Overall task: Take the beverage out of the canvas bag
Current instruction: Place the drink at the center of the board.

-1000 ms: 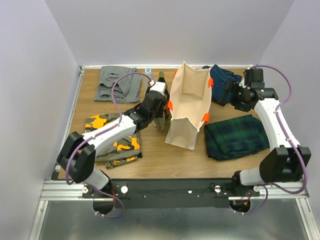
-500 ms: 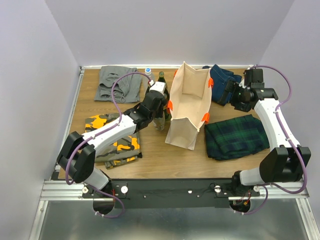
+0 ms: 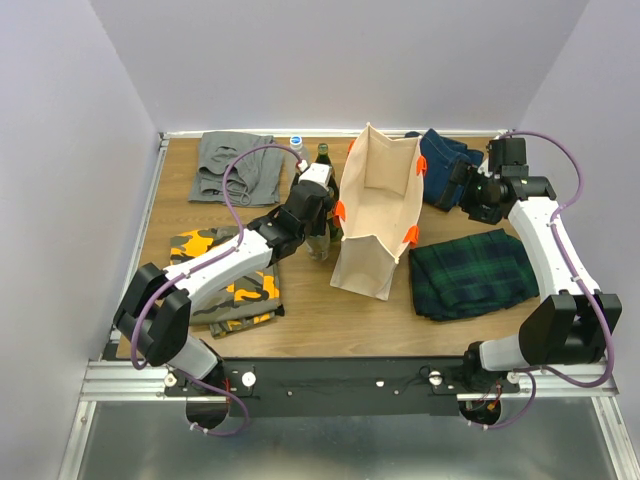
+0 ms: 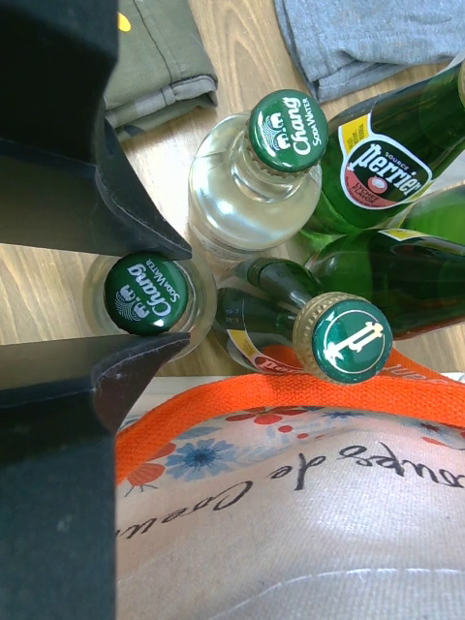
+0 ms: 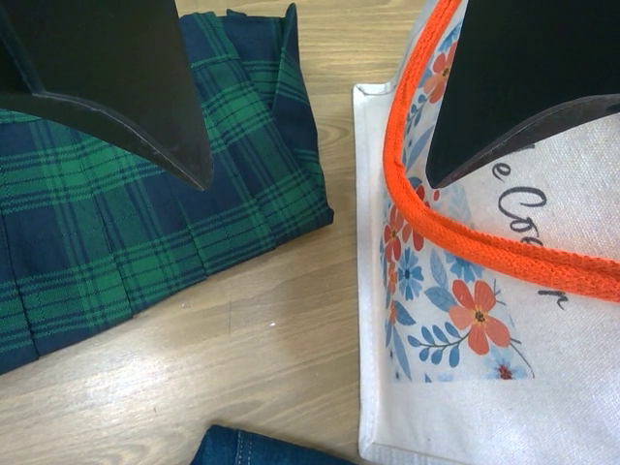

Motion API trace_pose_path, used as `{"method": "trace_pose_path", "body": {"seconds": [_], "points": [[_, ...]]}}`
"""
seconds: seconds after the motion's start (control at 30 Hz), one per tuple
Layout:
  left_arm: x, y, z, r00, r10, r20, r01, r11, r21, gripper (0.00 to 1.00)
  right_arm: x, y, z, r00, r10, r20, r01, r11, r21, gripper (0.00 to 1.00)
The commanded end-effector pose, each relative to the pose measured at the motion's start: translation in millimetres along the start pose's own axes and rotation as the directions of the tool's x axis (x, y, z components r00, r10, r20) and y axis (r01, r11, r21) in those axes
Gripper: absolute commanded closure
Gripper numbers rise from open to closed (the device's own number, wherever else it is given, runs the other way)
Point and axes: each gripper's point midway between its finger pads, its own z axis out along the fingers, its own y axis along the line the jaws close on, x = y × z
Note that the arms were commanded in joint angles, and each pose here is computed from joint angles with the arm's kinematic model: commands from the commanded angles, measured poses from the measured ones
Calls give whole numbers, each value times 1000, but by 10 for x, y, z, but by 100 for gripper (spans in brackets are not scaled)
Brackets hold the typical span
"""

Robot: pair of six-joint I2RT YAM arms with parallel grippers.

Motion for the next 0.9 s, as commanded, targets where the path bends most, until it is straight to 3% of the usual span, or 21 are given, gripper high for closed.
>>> {"method": "trace_pose_path", "body": {"seconds": [0.0,0.17,0.87], "points": [[-408,-24,-126,992,-62,111,62,998,8,58,26,-42,56,1000,6,-6,-6,1000,17,0],[-432,-21,-149,991,-65,118,64,998,10,53,26,-42,56,1000,6,-6,-6,1000,17,0],[-467,-21,-202,989,-67,129,66,998,15,53,24,-32,35,1000,8,-1,-8,1000,11,0]]}}
